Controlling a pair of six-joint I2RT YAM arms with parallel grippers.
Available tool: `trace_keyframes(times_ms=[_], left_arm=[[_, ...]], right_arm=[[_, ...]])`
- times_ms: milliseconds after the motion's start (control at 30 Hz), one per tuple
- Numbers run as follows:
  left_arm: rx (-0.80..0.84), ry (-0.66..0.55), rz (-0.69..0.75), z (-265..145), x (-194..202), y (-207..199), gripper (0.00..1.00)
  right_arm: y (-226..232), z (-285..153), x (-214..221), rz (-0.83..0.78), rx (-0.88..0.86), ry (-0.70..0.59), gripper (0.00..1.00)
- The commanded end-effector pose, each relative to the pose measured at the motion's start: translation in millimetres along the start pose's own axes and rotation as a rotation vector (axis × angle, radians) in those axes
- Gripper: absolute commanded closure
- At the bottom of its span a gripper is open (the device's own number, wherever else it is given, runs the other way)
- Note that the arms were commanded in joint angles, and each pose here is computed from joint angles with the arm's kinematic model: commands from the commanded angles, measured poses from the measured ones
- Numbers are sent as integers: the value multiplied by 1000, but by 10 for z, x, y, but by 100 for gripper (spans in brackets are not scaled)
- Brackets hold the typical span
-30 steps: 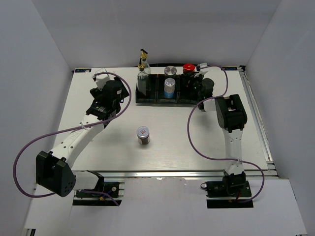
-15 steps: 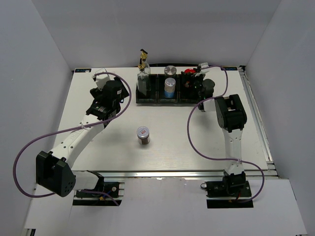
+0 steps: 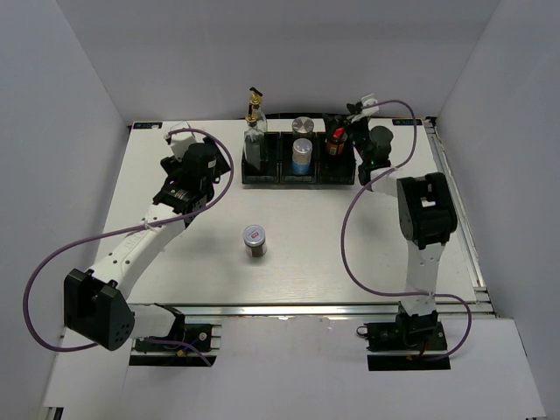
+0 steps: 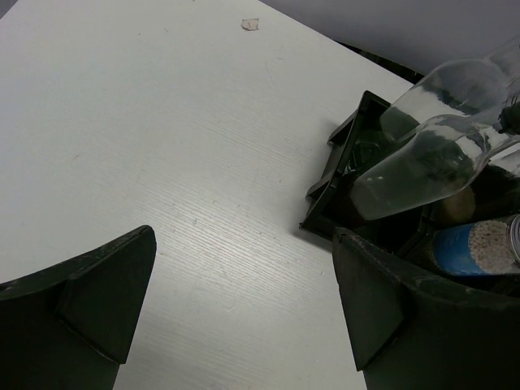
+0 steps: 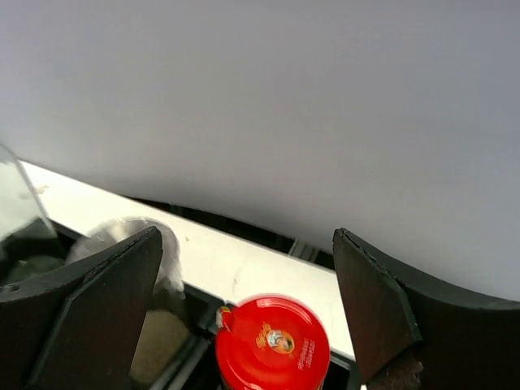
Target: Organize the condiment bottles
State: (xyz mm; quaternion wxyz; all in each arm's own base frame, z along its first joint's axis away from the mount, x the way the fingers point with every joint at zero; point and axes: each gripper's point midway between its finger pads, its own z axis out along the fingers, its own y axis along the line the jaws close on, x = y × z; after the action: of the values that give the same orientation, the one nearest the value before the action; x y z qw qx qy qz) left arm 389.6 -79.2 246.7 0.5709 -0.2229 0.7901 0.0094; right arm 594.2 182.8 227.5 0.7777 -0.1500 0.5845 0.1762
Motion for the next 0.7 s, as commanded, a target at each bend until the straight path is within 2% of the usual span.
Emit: trace_keyframes(times_ms=[0, 133, 167, 200, 233, 267, 367, 433, 467, 567, 600, 667], left_arm=[[25, -8, -19, -81, -85, 10, 2], [37, 8, -22, -103, -51, 5, 2], [40, 11, -22, -103, -36, 4, 2], [44, 14, -21, -117, -32, 8, 2], [46, 15, -28, -132, -25, 20, 2], [43, 24, -22, -133, 29, 46, 2], [43, 35, -32, -150, 131, 105, 2], [51, 38, -37, -163, 169, 120, 2], [53, 34, -42, -183, 166, 136, 2], [53, 25, -55, -194, 187, 190, 2], [60, 38, -57, -175, 258, 223, 2], [83, 33, -87, -178, 252, 226, 2]], right_arm=[[108, 95, -433, -58, -85, 22, 11], [132, -30, -548, -13, -72, 116, 10], [176, -97, -775, 8, -73, 105, 11], [208, -163, -812, 24, -74, 130, 11], [247, -310, -644, 62, -70, 235, 11], [279, -405, -858, 69, -58, 248, 11], [495, -817, -876, 99, -27, 411, 11], [774, -954, -796, 78, -63, 462, 11], [911, -1262, -786, 79, -73, 551, 11], [1511, -1712, -621, 16, -240, 688, 11], [1824, -1831, -600, 1, -319, 713, 11], [2104, -2006, -556, -44, -404, 750, 10]])
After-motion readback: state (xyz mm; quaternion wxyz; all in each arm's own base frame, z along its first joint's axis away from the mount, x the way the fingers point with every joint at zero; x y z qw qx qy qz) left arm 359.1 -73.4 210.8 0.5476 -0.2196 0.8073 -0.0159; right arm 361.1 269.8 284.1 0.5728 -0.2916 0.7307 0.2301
